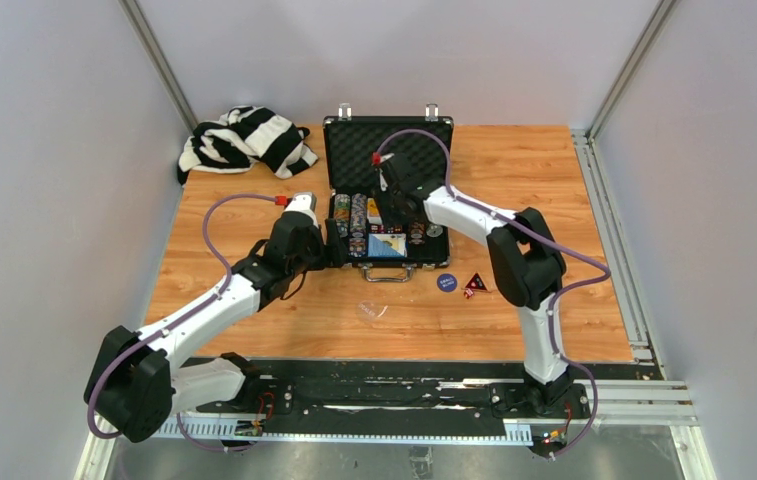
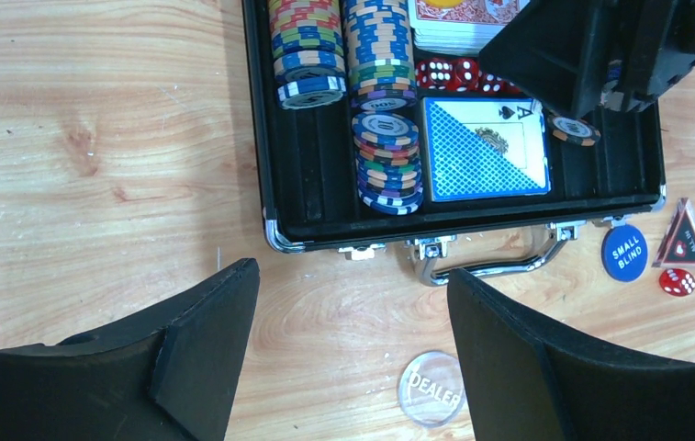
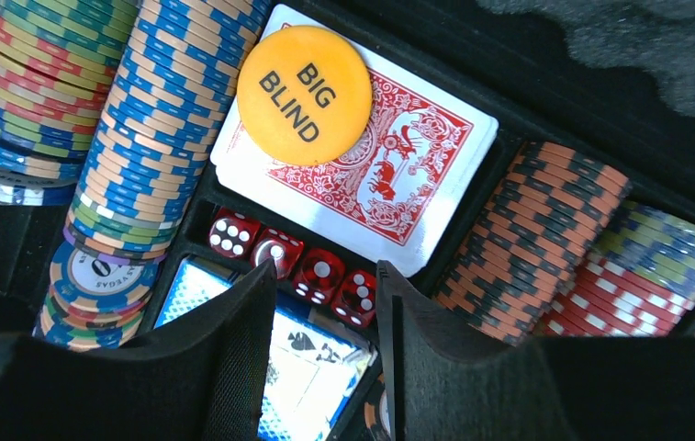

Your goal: Pack up texas hold em set

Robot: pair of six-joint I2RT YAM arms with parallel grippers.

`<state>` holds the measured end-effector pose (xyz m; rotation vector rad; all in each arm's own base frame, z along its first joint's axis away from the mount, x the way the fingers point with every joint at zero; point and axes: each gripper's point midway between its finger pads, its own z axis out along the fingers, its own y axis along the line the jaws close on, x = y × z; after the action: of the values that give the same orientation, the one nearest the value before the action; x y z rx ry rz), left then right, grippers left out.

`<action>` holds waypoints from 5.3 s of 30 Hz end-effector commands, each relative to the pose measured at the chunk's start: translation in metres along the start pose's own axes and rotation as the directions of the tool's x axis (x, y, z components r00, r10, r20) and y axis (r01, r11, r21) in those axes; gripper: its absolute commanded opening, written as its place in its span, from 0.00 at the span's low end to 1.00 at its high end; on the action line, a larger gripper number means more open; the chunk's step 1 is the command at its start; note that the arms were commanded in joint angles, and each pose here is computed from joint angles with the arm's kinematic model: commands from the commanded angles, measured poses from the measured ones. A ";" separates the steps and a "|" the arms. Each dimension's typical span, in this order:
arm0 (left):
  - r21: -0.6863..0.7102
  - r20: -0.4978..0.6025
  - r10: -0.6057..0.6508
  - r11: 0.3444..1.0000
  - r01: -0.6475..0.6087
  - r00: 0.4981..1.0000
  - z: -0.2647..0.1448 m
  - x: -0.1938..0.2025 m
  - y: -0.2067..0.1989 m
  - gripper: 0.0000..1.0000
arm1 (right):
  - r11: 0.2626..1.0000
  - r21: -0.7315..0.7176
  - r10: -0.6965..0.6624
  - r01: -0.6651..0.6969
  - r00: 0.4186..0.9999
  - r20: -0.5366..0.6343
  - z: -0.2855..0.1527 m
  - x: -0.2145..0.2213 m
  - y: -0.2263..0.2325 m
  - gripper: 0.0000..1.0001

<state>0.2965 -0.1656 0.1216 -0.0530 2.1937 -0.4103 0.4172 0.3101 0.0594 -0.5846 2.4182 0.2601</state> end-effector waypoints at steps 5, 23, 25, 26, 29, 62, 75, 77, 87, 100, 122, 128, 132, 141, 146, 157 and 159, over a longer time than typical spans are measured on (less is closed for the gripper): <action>0.023 0.003 0.001 1.000 -0.001 1.000 0.001 -0.001 -0.003 0.79 | 0.998 0.040 -0.042 0.038 0.994 0.099 -0.057 -0.027 -0.001 0.43; 0.133 -0.050 0.050 0.990 -0.043 0.998 0.012 0.018 -0.052 0.82 | 0.973 0.218 0.087 -0.081 0.996 -0.016 -0.144 0.161 -0.072 0.56; 0.130 -0.045 0.047 0.991 -0.041 0.998 0.011 0.018 -0.052 0.82 | 0.970 0.226 0.100 -0.092 0.995 -0.024 -0.146 0.172 -0.074 0.57; 0.129 -0.039 0.045 0.991 -0.040 0.998 0.010 0.016 -0.051 0.82 | 0.968 0.231 0.103 -0.094 0.994 -0.028 -0.146 0.177 -0.076 0.57; 0.127 -0.033 0.045 0.991 -0.040 0.998 0.009 0.015 -0.051 0.82 | 0.965 0.248 0.106 -0.090 0.993 -0.051 -0.142 0.189 -0.080 0.57; 0.111 -0.039 0.062 0.992 -0.057 0.997 0.007 0.018 -0.045 0.82 | 0.975 0.183 0.144 -0.125 0.985 -0.095 -0.120 0.204 -0.077 0.15; 0.060 -0.063 0.080 0.995 -0.077 0.995 0.009 0.022 -0.036 0.81 | 0.990 0.072 0.115 -0.117 0.993 0.033 -0.136 0.111 -0.056 0.12; 0.057 -0.059 0.082 0.995 -0.079 0.995 0.008 0.021 -0.034 0.81 | 0.993 0.048 0.108 -0.110 0.993 0.039 -0.130 0.092 -0.051 0.12; 0.044 -0.045 0.067 0.997 -0.065 0.997 0.005 0.015 -0.024 0.81 | 0.999 0.009 0.044 -0.044 0.999 0.018 -0.078 0.031 -0.033 0.13; 0.042 -0.041 0.076 0.996 -0.074 0.996 0.007 0.015 -0.020 0.81 | 1.000 0.013 -0.002 0.002 1.000 -0.030 -0.039 0.010 -0.031 0.13; 0.053 -0.051 0.072 0.996 -0.070 0.996 0.007 0.017 -0.020 0.81 | 1.000 -0.014 -0.025 0.025 1.000 -0.003 -0.047 0.004 -0.018 0.13; 0.063 -0.050 0.070 0.996 -0.067 0.996 0.006 0.017 -0.022 0.81 | 1.000 -0.007 -0.014 0.014 1.000 -0.027 -0.034 0.013 -0.018 0.04; 0.057 -0.044 0.072 0.996 -0.070 0.996 0.004 0.016 -0.020 0.81 | 1.000 -0.006 -0.007 0.007 0.998 -0.067 -0.017 0.028 -0.018 0.04; 0.047 -0.053 0.075 0.996 -0.072 0.996 0.007 0.018 -0.019 0.81 | 1.000 0.024 -0.017 0.018 0.999 -0.037 -0.016 0.022 -0.024 0.03; 0.051 -0.037 0.067 0.997 -0.065 0.997 0.004 0.013 -0.020 0.83 | 1.000 -0.005 -0.023 0.024 0.994 0.104 -0.070 -0.008 -0.018 0.04; 0.084 -0.063 0.100 0.992 -0.095 0.993 0.003 0.027 -0.027 0.98 | 0.998 0.052 0.018 -0.020 0.999 0.035 -0.137 0.100 -0.042 0.62; 0.075 -0.064 0.092 0.993 -0.087 0.994 0.004 0.029 -0.028 0.99 | 0.998 0.062 0.020 -0.020 1.000 -0.009 -0.139 0.127 -0.046 0.70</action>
<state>0.2815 -0.1943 0.1107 0.1037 2.2323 -0.4479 0.3172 0.2115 0.1331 -0.5112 2.2842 0.2870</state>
